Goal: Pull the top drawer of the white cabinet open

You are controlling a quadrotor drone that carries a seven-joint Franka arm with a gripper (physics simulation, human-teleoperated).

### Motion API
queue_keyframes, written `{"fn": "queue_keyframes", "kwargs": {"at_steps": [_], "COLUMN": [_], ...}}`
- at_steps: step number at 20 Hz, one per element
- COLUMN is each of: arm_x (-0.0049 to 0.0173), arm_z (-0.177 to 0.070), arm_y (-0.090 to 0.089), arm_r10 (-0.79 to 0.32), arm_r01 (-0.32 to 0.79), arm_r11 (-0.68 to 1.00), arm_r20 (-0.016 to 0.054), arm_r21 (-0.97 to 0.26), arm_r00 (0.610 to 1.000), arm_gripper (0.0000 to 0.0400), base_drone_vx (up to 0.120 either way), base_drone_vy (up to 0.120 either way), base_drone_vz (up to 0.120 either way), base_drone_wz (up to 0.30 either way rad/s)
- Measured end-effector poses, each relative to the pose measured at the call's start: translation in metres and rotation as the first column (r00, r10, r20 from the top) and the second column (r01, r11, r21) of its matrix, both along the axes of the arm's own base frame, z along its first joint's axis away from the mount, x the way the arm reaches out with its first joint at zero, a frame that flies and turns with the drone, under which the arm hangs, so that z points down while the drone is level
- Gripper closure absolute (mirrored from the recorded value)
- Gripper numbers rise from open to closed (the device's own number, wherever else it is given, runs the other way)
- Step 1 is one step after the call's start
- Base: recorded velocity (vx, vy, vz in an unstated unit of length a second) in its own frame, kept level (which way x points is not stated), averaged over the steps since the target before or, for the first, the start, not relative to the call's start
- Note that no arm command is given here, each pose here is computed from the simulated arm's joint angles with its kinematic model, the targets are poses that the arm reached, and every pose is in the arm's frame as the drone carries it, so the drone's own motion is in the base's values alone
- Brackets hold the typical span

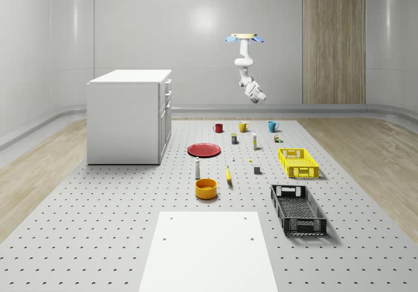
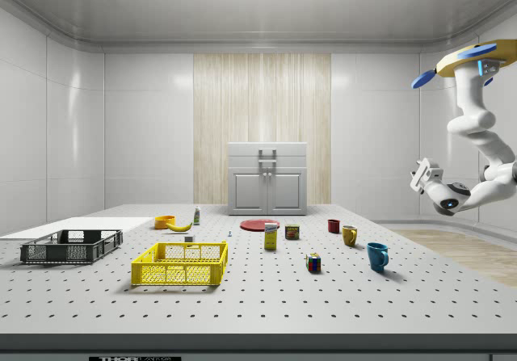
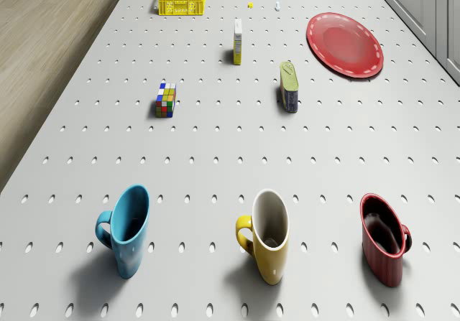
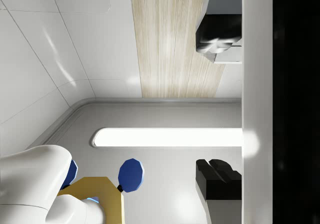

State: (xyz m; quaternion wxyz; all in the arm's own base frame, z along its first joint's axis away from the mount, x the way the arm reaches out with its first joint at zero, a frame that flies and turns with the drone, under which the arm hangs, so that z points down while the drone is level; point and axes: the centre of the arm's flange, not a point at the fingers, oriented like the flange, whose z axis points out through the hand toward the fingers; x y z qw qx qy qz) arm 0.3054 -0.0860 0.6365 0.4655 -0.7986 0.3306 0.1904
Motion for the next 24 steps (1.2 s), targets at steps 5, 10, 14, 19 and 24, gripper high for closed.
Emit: {"fn": "queue_keyframes", "kwargs": {"at_steps": [5,10,14,19,24], "arm_x": [0.0007,0.0010,0.0011,0.0012,0.0012], "arm_z": [-0.025,-0.037,-0.041,-0.044,-0.045], "arm_y": [-0.011,-0.013,-0.013,-0.014,-0.014], "arm_r10": [0.003,0.004,0.004,0.005,0.005], "arm_r01": [-0.003,-0.004,-0.004,-0.004,-0.004], "arm_r11": [0.955,0.909,0.890,0.878,0.873], "arm_r20": [0.0005,0.0008,0.0007,0.0006,0.0005], "arm_r21": [0.298,0.416,0.456,0.478,0.487], "arm_r00": [1.000,1.000,1.000,1.000,1.000], "arm_gripper": [0.0092,0.0094,0.0095,0.0095,0.0095], "base_drone_vx": [0.120,0.120,0.120,0.120,0.120], "base_drone_vy": [-0.120,-0.120,-0.120,-0.120,-0.120], "base_drone_vz": [0.048,0.120,0.120,0.120,0.048], "base_drone_wz": [0.000,0.000,0.000,0.000,0.000]}}
